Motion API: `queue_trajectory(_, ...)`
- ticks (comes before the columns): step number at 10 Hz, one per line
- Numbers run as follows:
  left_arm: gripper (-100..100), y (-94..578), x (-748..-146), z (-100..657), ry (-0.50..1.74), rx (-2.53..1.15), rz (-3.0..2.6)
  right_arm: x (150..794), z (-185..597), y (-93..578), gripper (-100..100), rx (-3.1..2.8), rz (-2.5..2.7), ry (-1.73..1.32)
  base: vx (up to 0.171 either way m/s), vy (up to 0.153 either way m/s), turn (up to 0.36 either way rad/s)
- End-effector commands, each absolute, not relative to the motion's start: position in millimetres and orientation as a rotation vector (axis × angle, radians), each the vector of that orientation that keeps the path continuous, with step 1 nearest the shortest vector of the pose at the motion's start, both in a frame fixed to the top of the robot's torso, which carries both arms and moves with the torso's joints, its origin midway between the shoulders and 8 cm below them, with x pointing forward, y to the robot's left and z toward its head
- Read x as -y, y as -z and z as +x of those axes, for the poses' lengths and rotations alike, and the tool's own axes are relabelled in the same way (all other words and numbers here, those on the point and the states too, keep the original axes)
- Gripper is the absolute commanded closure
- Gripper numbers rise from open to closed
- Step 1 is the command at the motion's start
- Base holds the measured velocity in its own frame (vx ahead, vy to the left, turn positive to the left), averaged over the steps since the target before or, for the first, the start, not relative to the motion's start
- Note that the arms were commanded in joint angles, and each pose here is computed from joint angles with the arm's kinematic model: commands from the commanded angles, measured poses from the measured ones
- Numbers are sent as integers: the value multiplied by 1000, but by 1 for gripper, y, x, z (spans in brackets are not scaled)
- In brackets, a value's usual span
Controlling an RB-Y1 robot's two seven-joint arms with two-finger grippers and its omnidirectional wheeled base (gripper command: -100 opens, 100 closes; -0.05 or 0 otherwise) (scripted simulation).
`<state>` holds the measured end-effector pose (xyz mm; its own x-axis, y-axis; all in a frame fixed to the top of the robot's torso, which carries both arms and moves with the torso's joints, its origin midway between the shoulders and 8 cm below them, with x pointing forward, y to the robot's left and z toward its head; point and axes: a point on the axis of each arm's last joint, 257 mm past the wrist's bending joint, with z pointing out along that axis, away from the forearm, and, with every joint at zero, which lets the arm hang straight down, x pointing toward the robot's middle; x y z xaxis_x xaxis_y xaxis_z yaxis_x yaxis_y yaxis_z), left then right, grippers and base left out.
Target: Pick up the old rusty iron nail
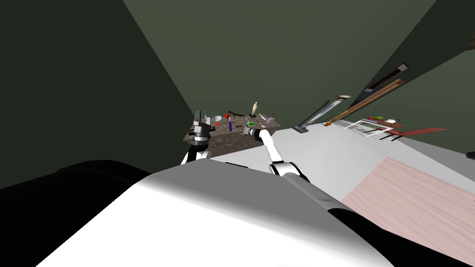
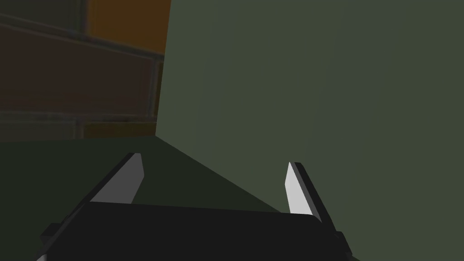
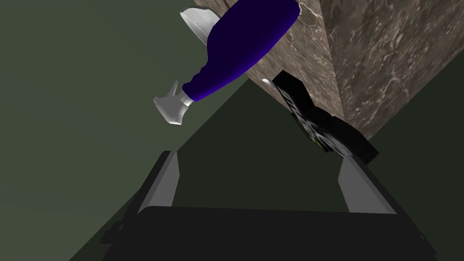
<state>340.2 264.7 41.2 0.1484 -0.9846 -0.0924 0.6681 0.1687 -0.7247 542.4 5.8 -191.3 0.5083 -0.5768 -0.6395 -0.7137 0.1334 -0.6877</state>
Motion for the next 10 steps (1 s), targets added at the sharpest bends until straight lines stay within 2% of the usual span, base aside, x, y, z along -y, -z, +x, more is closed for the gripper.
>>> queue_trajectory(1,0,-41,-265,340,1298,-645,-605,1,551,202,-100,-1166,-1621,-95,57,77,87)
queue_trajectory(10,0,-41,-265,340,1298,-645,-605,84,582,268,-100,-1328,-1918,122,73,64,67)
